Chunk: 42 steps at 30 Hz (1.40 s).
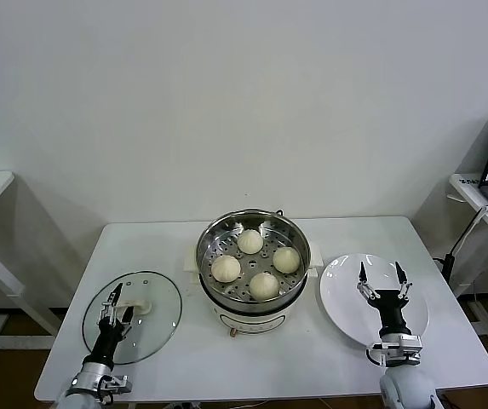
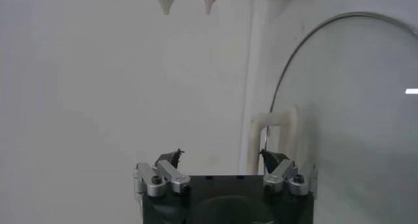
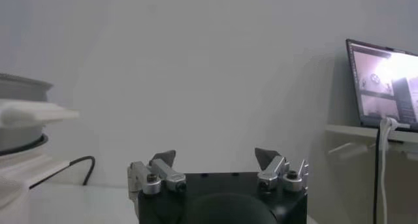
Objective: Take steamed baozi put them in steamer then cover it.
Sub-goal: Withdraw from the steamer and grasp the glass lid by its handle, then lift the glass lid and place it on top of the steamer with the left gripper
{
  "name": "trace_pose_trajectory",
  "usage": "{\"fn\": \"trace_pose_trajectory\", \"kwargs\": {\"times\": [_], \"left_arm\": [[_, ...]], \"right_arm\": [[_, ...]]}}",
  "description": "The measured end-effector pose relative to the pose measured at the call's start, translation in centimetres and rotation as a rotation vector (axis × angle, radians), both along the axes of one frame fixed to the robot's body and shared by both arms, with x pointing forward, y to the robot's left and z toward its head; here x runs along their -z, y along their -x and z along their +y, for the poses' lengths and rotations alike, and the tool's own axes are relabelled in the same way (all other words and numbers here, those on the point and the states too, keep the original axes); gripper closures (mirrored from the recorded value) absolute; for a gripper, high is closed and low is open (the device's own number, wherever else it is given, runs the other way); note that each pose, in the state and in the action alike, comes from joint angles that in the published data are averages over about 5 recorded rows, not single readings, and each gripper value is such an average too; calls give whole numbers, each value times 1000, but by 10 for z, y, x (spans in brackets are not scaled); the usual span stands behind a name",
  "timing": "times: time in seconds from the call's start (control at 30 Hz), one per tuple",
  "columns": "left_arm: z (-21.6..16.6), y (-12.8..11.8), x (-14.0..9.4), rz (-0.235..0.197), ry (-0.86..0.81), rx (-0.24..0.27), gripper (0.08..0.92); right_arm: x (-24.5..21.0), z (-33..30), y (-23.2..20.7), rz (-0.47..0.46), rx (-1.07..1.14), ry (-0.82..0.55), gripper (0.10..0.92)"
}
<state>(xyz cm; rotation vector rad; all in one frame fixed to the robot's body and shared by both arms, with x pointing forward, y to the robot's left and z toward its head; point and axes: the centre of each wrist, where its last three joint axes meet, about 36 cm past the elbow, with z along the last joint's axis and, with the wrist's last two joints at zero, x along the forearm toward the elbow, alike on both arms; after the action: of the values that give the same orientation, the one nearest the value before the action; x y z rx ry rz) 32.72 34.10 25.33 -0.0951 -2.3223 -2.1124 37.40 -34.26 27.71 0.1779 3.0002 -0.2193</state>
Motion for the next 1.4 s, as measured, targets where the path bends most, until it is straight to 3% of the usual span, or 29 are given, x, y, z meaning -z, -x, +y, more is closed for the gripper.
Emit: {"fn": "trace_pose_trajectory", "kwargs": {"times": [0.27,0.83,1.0,1.17,1.4], "left_arm": [[-3,-5,1,6,-1,-13,204],[-2,-12,5,47,-19,-44,701],[0,-12,4,45,-21,-48,806],[5,-10,-9,14,-35,-52,816],[15,-11,-60,-102,-73,-62,816]], "right_arm": [[3,1,2,4,4,1,200],[-1,1,1,-9,4,6,200],[0,2,1,-7,2,7,200],[1,4,2,-6,0,7,200],[0,7,-2,-13,-3,3,200]]}}
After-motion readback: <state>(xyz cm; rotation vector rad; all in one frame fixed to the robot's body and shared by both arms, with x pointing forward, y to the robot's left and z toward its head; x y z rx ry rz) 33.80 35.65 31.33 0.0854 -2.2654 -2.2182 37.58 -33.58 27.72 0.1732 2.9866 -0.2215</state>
